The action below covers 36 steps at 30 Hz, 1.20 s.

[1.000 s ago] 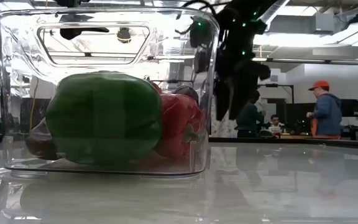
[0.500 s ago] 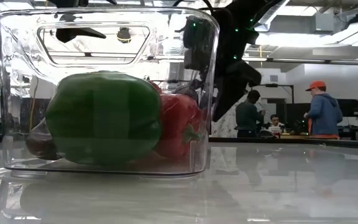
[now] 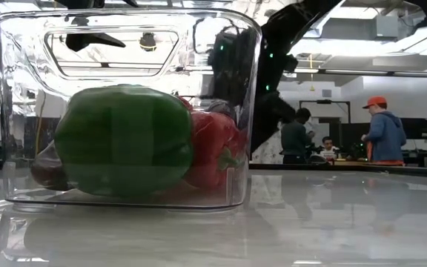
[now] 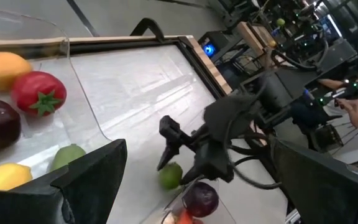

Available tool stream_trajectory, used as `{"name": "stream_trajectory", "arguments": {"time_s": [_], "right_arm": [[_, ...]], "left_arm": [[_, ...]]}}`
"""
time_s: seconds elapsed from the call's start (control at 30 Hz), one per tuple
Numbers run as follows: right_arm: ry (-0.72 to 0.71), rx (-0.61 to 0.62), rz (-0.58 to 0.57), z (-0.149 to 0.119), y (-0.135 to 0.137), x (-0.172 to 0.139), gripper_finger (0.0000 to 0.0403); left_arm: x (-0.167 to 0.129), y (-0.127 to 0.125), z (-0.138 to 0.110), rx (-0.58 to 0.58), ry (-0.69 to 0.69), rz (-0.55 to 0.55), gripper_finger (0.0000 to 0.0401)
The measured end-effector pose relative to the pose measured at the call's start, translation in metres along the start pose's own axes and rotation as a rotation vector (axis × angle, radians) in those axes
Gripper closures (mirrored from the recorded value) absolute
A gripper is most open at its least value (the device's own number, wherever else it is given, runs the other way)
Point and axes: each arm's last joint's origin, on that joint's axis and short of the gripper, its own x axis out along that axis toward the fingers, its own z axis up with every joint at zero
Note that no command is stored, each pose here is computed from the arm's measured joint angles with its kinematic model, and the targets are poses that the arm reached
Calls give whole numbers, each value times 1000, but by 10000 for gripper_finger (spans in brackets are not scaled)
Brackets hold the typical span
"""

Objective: Sort produce into baskets
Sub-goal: Put the green lime into the top transparent bin

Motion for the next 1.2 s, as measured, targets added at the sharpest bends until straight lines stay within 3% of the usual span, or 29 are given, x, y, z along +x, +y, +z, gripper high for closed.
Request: {"name": "stream_trajectory", "arguments": {"time_s": [0.2, 0.6, 0.73, 0.87, 1.0, 1.2], "right_arm": [[-4, 67, -13, -2, -5, 0, 97], [40, 83, -29, -8, -8, 2, 182], [74, 96, -59, -6, -10, -3, 183], [73, 107, -132, 12, -21, -25, 177], [-37, 142, -204, 39, -41, -58, 178], [-344, 270, -335, 74, -64, -91, 170]], "left_arm": [[0, 1, -1, -7, 9, 9, 15], [0, 2, -1, -8, 6, 20, 15], [0, 2, -1, -9, 6, 20, 15], [0, 1, -2, -24, 28, 0, 15], [0, 1, -2, -26, 40, -12, 15], [0, -2, -1, -50, 39, -45, 15]]}}
